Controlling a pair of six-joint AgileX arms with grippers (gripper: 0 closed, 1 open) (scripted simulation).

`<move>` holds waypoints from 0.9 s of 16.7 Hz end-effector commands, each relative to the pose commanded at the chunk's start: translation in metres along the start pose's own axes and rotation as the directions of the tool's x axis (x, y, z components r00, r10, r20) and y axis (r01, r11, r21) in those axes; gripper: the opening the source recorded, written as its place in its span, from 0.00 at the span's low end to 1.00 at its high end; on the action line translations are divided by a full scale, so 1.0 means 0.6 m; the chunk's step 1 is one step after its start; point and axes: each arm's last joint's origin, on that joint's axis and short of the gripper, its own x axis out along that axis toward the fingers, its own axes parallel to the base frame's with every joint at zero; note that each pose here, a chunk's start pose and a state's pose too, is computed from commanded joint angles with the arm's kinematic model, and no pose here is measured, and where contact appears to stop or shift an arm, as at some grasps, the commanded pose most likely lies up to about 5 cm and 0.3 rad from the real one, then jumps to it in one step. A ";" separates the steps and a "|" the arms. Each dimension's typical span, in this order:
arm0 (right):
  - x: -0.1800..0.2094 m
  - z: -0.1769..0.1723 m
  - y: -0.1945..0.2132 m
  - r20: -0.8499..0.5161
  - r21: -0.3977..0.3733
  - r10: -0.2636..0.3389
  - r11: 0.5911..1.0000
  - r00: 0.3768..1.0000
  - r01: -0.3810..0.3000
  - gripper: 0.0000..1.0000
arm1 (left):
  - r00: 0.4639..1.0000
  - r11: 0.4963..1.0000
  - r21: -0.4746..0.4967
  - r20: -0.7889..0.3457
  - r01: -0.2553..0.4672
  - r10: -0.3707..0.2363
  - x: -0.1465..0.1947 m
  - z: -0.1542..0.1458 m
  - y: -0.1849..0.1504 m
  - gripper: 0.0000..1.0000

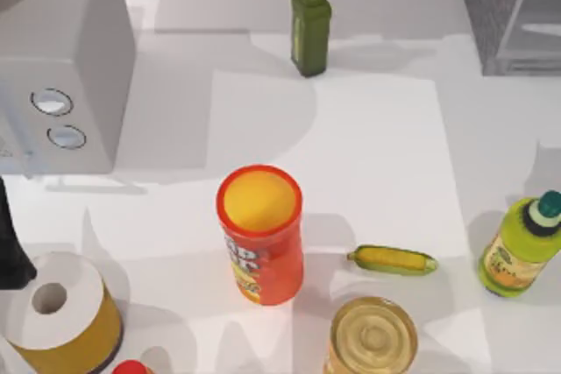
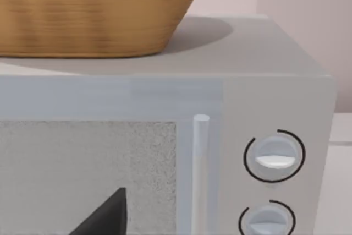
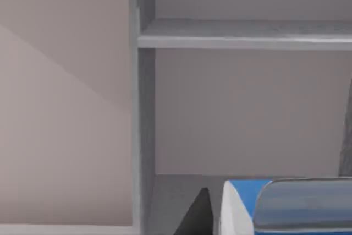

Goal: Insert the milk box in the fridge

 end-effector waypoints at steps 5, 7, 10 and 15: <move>0.171 -0.028 -0.039 -0.097 0.006 0.003 1.000 0.995 -0.002 0.00 | 1.000 1.000 0.000 0.000 0.000 0.000 0.000 0.000 0.000 1.00; 0.238 -0.077 -0.060 -0.141 0.014 0.005 1.000 0.990 -0.003 0.00 | 1.000 1.000 0.000 0.000 0.000 0.000 0.000 0.000 0.000 1.00; 0.310 -0.165 -0.091 -0.182 0.025 0.008 1.000 0.983 -0.003 0.00 | 1.000 1.000 0.000 0.000 0.000 0.000 0.000 0.000 0.000 1.00; 0.369 -0.270 -0.133 -0.166 0.028 0.008 1.000 0.986 -0.003 0.00 | 1.000 1.000 0.000 0.000 0.000 0.000 0.000 0.000 0.000 1.00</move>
